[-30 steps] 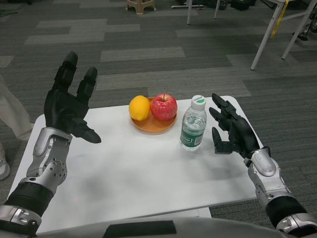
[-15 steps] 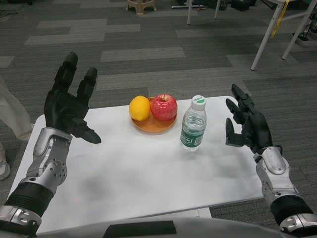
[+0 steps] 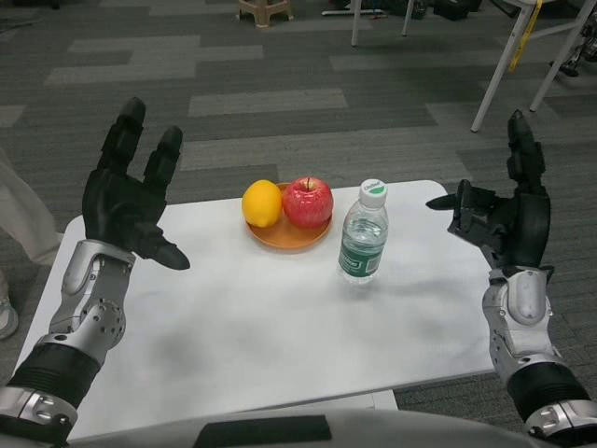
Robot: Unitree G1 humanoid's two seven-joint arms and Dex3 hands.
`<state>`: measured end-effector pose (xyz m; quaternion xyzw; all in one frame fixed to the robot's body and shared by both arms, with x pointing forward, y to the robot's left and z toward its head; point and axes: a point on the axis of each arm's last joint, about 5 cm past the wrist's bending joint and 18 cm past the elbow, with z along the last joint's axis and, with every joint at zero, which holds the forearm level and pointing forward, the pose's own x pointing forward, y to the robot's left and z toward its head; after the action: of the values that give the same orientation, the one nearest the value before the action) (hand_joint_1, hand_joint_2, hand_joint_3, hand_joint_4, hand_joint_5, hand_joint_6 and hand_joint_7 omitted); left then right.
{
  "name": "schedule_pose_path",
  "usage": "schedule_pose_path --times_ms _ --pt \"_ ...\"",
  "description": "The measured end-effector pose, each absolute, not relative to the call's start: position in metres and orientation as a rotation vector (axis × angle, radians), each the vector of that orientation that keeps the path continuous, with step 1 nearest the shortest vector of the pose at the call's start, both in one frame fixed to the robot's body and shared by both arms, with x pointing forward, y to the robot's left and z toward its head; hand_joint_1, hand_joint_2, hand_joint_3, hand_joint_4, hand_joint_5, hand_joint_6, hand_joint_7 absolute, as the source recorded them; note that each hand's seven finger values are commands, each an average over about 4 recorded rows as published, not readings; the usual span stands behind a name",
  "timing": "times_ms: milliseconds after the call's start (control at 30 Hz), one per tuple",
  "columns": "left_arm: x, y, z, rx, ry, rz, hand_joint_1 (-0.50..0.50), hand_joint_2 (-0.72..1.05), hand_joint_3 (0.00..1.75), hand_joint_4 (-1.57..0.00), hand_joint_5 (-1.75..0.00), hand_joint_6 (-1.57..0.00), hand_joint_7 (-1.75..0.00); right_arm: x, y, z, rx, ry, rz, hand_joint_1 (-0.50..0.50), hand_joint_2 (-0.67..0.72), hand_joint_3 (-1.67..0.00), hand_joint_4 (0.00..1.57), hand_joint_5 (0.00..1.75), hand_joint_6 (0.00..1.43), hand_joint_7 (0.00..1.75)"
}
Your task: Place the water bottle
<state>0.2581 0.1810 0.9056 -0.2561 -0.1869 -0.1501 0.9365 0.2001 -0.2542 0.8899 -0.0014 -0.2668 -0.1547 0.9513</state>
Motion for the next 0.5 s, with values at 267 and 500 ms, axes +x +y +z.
schedule_pose_path --times_ms 267,500 --pt "0.2581 0.1810 0.9056 -0.523 -0.382 -0.307 -0.50 -0.28 0.09 0.00 -0.15 0.00 0.00 0.2018 -0.2486 0.8965 0.032 -0.592 -0.316 -0.34 -0.54 -1.37 1.56 1.62 0.56 0.56" --pt "0.2581 0.1810 0.9056 -0.523 -0.382 -0.307 -0.50 -0.28 0.09 0.00 -0.18 0.00 0.00 0.2021 -0.2476 0.8975 0.042 -0.598 -0.326 -0.45 -0.56 -1.49 1.57 1.21 1.15 1.59"
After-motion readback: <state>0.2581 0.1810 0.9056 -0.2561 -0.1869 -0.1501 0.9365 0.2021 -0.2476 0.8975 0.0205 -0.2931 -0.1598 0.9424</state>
